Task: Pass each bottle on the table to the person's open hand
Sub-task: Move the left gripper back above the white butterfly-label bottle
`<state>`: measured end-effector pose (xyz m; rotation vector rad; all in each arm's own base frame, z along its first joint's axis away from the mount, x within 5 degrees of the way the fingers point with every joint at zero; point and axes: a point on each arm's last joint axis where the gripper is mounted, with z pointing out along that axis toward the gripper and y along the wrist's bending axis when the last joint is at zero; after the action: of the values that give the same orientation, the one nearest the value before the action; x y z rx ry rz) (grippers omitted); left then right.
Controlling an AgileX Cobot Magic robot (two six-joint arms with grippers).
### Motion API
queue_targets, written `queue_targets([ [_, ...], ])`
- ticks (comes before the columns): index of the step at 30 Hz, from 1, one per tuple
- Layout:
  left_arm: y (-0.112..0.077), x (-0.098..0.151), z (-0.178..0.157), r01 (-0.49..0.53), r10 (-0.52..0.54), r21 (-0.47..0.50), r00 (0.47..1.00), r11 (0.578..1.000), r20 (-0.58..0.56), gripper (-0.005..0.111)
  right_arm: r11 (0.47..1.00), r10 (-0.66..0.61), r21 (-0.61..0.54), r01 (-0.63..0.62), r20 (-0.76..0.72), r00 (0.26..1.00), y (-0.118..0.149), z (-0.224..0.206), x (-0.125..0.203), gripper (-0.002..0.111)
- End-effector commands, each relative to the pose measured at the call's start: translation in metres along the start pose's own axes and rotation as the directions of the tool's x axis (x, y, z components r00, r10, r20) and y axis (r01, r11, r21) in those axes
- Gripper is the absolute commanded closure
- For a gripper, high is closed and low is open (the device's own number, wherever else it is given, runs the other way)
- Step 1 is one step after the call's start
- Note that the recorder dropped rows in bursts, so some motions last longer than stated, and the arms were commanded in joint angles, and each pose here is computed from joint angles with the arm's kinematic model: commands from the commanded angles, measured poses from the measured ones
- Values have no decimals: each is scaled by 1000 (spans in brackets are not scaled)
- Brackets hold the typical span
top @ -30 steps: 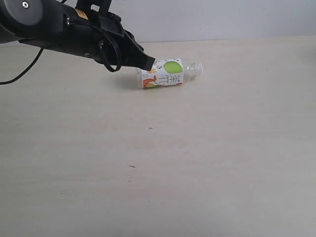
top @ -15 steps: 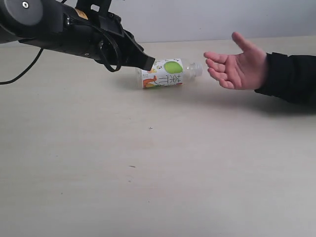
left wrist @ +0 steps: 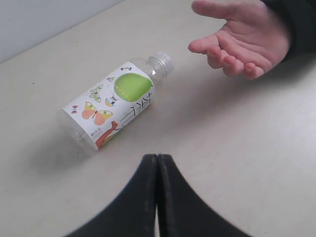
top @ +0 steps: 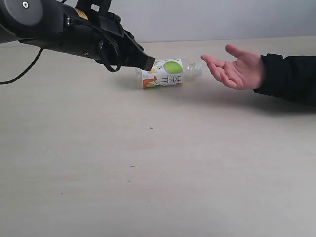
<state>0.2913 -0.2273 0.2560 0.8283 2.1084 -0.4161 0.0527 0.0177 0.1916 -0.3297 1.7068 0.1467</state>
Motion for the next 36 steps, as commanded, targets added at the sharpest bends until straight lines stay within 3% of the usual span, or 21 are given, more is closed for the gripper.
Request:
queue_targets([
  [1, 1, 0, -2, 7, -7, -4, 1000, 1000, 6, 107, 1000, -5, 7, 4, 12, 1000, 0, 0, 0, 108],
  [12, 3, -11, -5, -100, 101, -31, 994, 994, 30, 107, 1000, -5, 7, 4, 12, 1000, 0, 0, 0, 108],
  [17, 11, -42, -12, -127, 130, -42, 989, 991, 68, 107, 1000, -5, 7, 4, 12, 1000, 0, 0, 0, 108],
  [21, 30, -69, -7, -132, 132, -31, 991, 991, 8, 107, 1000, -5, 7, 4, 12, 1000, 0, 0, 0, 108],
  [25, 54, -82, 16, -148, 147, 5, 981, 989, -126, 107, 1000, -5, 7, 4, 12, 1000, 0, 0, 0, 108],
  [28, 61, -90, 35, -205, 212, 56, 959, 977, -190, 107, 1000, -5, 7, 4, 12, 1000, 0, 0, 0, 108],
  [36, 73, -86, 97, -295, 317, 122, 916, 948, -247, 107, 1000, -5, 7, 4, 12, 1000, 0, 0, 0, 108],
])
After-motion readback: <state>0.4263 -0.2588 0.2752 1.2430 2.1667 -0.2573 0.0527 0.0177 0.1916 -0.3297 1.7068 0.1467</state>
